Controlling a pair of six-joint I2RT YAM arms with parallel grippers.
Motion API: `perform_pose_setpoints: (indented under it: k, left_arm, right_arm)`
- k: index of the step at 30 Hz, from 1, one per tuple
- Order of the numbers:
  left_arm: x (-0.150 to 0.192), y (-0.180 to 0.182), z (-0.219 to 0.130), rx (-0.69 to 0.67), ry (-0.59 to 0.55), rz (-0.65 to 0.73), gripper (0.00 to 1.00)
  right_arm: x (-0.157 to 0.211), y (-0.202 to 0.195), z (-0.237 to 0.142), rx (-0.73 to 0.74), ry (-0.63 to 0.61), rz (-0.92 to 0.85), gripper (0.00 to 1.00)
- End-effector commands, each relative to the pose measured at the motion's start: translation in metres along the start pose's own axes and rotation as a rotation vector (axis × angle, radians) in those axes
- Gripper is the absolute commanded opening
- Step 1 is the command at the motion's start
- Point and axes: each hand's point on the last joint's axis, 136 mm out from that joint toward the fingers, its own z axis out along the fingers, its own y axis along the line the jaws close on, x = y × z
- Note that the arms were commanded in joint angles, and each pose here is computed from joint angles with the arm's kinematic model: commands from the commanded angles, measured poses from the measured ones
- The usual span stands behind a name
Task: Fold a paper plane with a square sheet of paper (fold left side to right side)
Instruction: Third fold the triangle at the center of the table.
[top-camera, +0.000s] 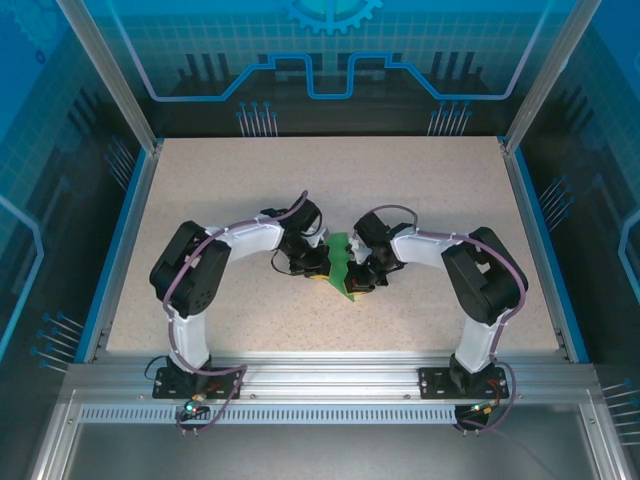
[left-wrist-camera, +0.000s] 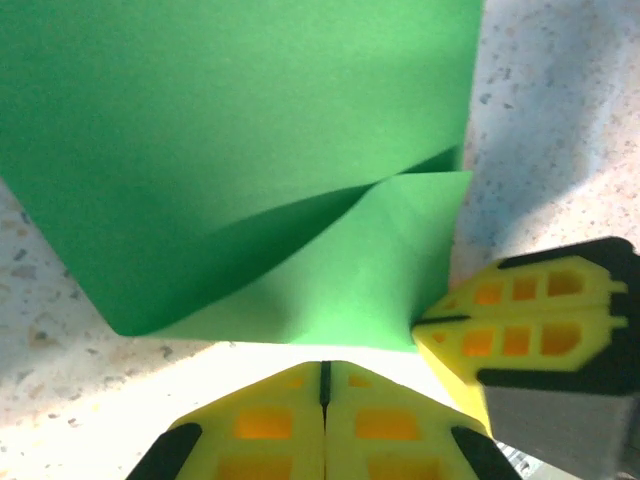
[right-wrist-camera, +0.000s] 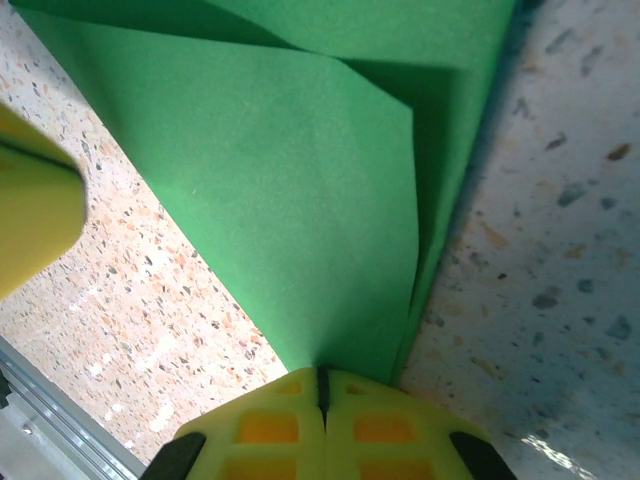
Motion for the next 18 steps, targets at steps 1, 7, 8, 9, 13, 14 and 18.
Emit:
perform_pose_setpoints:
  k: [1, 7, 8, 9, 13, 14, 18]
  left_arm:
    - [0.011, -0.015, 0.003, 0.069, 0.012, 0.026, 0.05]
    - [0.016, -0.019, 0.017, 0.090, 0.048, 0.029, 0.03]
    - [0.016, -0.019, 0.019, 0.091, 0.053, 0.028, 0.03]
    - [0.015, -0.019, 0.020, 0.093, 0.053, 0.028, 0.02]
    - [0.015, -0.023, 0.023, 0.107, 0.062, 0.040, 0.02]
    - [0.015, -0.024, 0.025, 0.106, 0.066, 0.044, 0.02]
    - [0.015, -0.025, 0.031, 0.103, 0.076, 0.046, 0.01]
  right_arm:
    - [0.020, -0.036, 0.015, 0.137, 0.075, 0.068, 0.00]
    - [0.020, -0.035, 0.016, 0.132, 0.076, 0.068, 0.00]
    - [0.020, -0.034, 0.016, 0.130, 0.078, 0.067, 0.00]
    - [0.020, -0.034, 0.016, 0.130, 0.078, 0.066, 0.00]
    - [0.021, -0.034, 0.017, 0.131, 0.083, 0.066, 0.00]
    - [0.021, -0.035, 0.017, 0.132, 0.083, 0.066, 0.00]
    - [0.021, -0.034, 0.018, 0.130, 0.085, 0.067, 0.00]
